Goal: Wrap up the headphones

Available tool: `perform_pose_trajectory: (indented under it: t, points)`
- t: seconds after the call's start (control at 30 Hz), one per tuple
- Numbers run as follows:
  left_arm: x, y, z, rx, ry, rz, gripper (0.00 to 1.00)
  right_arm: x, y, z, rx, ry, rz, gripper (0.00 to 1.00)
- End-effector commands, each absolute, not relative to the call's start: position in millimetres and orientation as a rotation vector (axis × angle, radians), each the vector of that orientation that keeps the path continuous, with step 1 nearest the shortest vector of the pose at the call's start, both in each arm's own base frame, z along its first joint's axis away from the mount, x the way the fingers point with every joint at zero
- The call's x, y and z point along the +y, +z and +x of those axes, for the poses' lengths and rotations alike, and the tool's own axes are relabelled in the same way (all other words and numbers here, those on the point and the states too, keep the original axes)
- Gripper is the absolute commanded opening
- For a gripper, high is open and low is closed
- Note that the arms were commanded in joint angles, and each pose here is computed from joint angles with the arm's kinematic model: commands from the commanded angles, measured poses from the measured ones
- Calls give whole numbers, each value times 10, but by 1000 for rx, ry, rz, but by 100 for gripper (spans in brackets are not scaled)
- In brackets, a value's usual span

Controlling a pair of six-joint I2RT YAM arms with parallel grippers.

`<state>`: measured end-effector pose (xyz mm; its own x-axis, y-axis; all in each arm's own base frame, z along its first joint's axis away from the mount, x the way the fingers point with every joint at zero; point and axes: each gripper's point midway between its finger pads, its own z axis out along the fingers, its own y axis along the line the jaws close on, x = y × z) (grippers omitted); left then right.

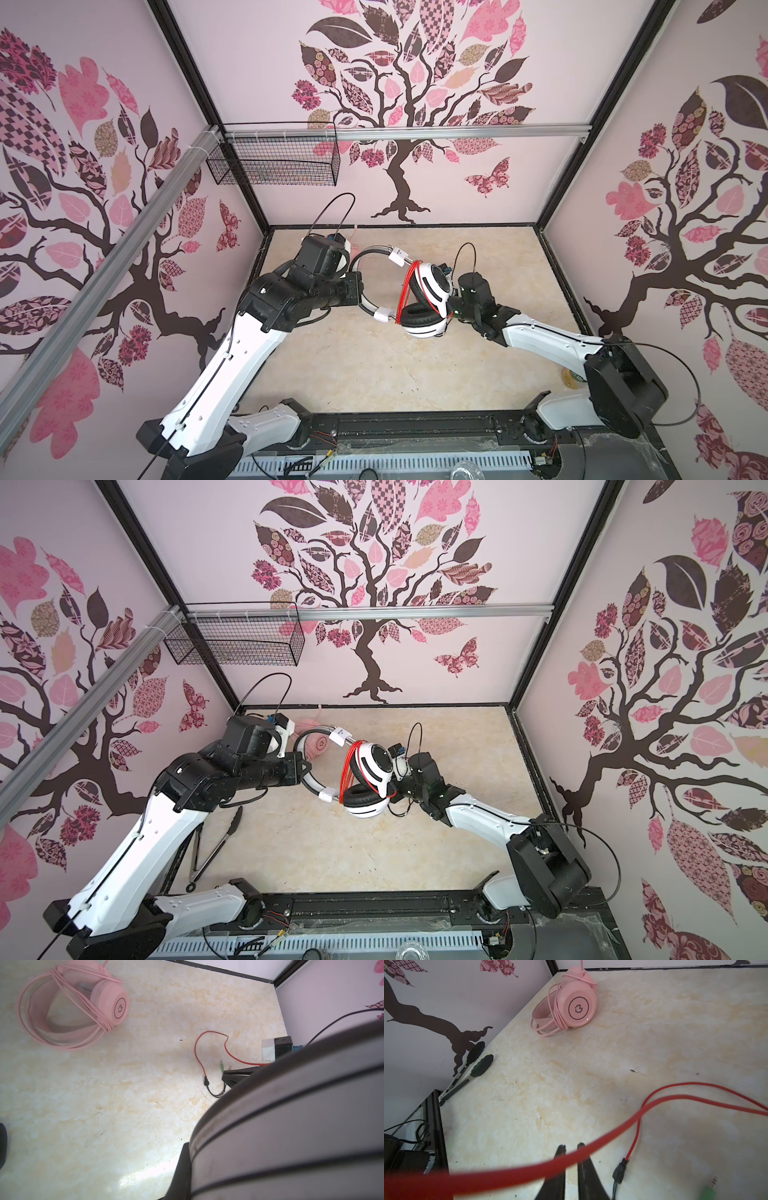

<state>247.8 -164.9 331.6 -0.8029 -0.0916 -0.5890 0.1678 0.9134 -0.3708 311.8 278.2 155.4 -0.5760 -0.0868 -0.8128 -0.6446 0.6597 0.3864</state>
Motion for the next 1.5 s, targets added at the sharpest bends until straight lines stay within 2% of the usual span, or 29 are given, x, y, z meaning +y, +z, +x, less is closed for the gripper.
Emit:
perform_pose_trajectory:
  t: [0.0, 0.1, 0.43, 0.67, 0.9, 1.13, 1.3, 1.47]
  points:
    - [-1622, 3728, 2580, 2325, -625, -65, 0, 2844, 1562, 3113, 2039, 932, -563, 21]
    - [-1548, 3805, 2651, 2296, -584, -121, 0, 2741, 1484, 3103, 2056, 884, -522, 32]
    - [-1272, 3814, 2958, 2258, -446, -301, 0, 2436, 1599, 2944, 2033, 803, -443, 44]
    - [-754, 3574, 3258, 2228, -414, -589, 0, 2372, 1546, 3325, 2106, 783, -338, 59]
    - [-636, 3545, 3246, 2193, -463, -638, 0, 2745, 1347, 3855, 2160, 760, -461, 70]
    - [-610, 3555, 3205, 2174, -496, -644, 0, 3169, 1417, 4312, 2062, 693, -681, 74]
    - [-670, 3533, 3217, 2186, -558, -635, 0, 3601, 1455, 4310, 1933, 847, -826, 74]
    - [-699, 3520, 3216, 2189, -587, -633, 0, 3928, 1599, 3987, 1765, 1101, -916, 74]
